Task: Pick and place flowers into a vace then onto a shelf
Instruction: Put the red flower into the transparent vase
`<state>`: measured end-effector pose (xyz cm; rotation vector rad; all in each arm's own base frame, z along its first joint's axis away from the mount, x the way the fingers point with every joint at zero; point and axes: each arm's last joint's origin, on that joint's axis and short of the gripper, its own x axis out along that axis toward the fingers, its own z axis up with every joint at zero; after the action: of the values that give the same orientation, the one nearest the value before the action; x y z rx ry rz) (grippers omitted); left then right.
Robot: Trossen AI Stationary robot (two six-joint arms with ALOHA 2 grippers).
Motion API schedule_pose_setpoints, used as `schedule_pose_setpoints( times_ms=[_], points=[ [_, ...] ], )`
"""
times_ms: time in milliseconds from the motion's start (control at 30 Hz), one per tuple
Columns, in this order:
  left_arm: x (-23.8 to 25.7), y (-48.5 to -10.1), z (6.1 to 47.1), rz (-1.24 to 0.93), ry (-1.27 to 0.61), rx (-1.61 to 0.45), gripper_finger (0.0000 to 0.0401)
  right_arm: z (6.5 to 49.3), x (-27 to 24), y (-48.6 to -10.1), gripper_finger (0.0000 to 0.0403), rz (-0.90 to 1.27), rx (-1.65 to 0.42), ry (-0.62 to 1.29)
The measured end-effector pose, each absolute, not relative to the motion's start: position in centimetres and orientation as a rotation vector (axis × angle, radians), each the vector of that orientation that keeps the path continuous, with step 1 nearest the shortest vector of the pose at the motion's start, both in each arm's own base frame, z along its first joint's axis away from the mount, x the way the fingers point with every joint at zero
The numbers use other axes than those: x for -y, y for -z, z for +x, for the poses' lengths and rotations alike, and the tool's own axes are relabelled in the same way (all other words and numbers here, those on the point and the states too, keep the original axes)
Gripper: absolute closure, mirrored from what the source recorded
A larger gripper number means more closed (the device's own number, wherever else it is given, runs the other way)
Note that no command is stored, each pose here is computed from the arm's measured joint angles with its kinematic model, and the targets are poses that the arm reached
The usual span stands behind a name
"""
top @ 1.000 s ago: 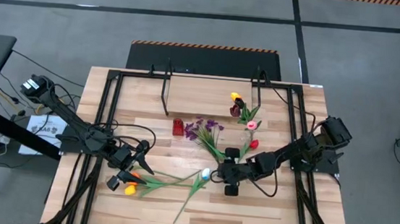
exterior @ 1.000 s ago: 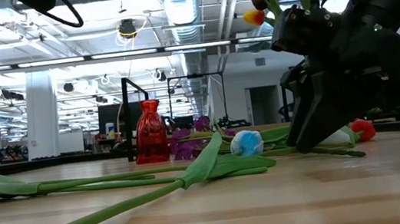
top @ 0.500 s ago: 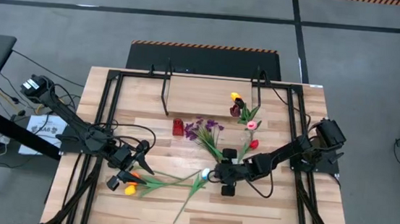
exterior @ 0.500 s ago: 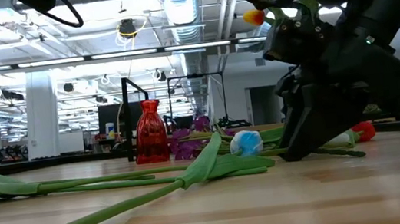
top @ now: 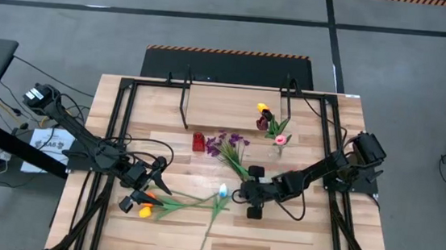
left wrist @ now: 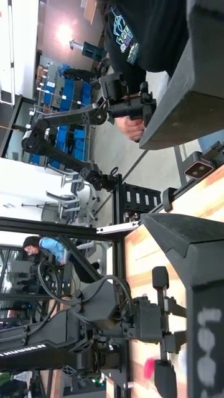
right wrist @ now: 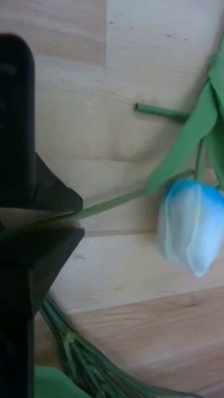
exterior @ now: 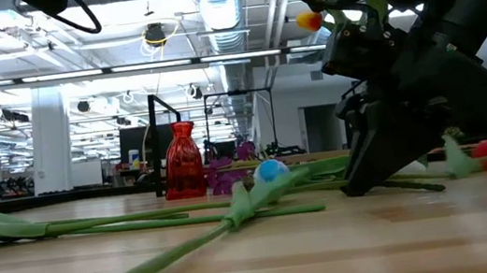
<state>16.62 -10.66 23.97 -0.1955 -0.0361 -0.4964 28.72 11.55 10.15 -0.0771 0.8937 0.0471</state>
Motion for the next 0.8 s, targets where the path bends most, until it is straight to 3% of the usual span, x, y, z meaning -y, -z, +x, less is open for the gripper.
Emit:
schedule_pose_setpoints(
  times_ms=[167,533,800],
  points=[
    [10.7,-24.0,16.6,-0.196,0.496,0.036,0.0234,28.7,-11.6,-10.2,0.0396,-0.076,-0.893,-0.048],
    [10.7,-24.0,16.6,-0.196,0.496,0.036,0.0234,28.5,-12.9,-10.5,0.0396,-0.094,-0.913,-0.035],
    [10.7,-23.9,16.6,-0.195,0.496,0.03,0.0234,29.0,-15.7,-13.4,0.0399,-0.201,-1.022,-0.025]
  ],
)
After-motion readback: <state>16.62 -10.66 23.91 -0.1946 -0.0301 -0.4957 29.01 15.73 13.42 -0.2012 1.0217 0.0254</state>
